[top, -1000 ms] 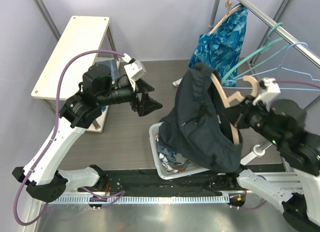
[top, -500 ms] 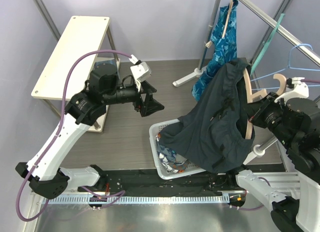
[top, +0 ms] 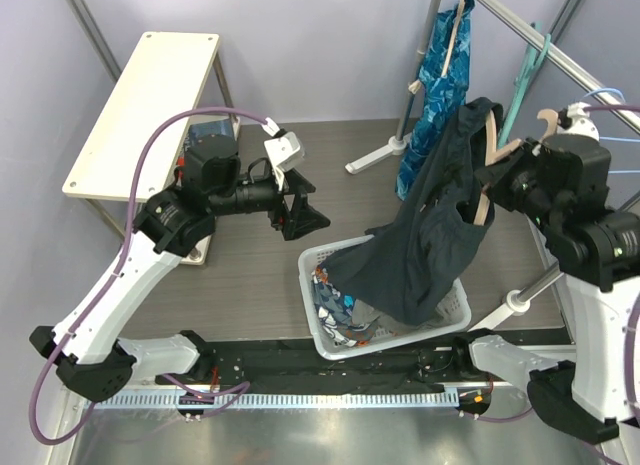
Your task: Place the shorts on the hanger
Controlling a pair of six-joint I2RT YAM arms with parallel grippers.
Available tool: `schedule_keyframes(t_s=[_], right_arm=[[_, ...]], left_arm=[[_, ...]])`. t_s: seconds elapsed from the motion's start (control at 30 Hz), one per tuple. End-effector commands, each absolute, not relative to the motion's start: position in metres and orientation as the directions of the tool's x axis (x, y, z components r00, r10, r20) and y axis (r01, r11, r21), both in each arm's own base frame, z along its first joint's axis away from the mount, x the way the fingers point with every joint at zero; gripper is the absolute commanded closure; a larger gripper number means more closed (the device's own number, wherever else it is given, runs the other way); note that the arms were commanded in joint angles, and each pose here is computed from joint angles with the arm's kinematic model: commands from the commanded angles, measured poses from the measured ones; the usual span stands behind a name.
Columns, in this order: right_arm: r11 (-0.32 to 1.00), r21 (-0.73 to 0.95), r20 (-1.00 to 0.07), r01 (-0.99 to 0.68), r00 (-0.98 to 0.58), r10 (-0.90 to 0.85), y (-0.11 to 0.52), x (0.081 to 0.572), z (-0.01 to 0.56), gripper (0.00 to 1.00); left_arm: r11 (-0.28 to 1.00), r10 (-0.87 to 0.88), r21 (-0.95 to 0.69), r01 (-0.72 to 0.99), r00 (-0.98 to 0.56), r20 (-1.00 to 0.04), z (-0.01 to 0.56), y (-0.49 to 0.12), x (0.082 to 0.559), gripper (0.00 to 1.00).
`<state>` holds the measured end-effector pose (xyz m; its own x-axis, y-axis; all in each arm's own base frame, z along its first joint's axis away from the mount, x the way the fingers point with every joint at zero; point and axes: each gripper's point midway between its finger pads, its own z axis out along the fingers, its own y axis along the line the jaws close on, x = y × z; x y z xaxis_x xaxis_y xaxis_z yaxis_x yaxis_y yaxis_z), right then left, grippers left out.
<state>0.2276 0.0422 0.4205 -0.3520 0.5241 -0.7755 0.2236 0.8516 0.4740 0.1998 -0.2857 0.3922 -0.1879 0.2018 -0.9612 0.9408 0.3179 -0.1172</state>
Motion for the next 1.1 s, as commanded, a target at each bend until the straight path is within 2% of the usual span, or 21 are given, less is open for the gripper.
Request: schedule_keyframes(t_s=[0.0,0.2,0.47,0.67,1.07], right_arm=[[0.819,0.551,-0.802,0.16,-0.172,0.573,0.041,0.255,0.479,0.99],[0.855,0.497,-0.853,0.149,-0.098,0.513,0.037,0.284,0.514,0.99],[0.859,0.452,-0.889,0.241,0.045,0.455,0.015,0.319,0.544,0.99],[0.873,0.43,-0.903,0.229,0.087,0.421,0.037,0.342,0.555,0.99],[0.802,0.372,-0.928,0.468,0.22,0.302,0.033,0.372,0.55,0.99]], left_arm=[[0.307,0.155,-0.104,0.946,-0.158,-0.975,0.403,-0.284,0.193,0.21],[0.289,0.148,-0.112,0.951,-0.16,-0.976,0.397,-0.285,0.189,0.22],[0.27,0.116,-0.118,0.956,-0.154,-0.981,0.393,-0.286,0.184,0.21],[0.261,0.12,-0.113,0.959,-0.149,-0.982,0.384,-0.285,0.182,0.21],[0.258,0.13,-0.128,0.958,-0.166,-0.978,0.385,-0.285,0.18,0.2]])
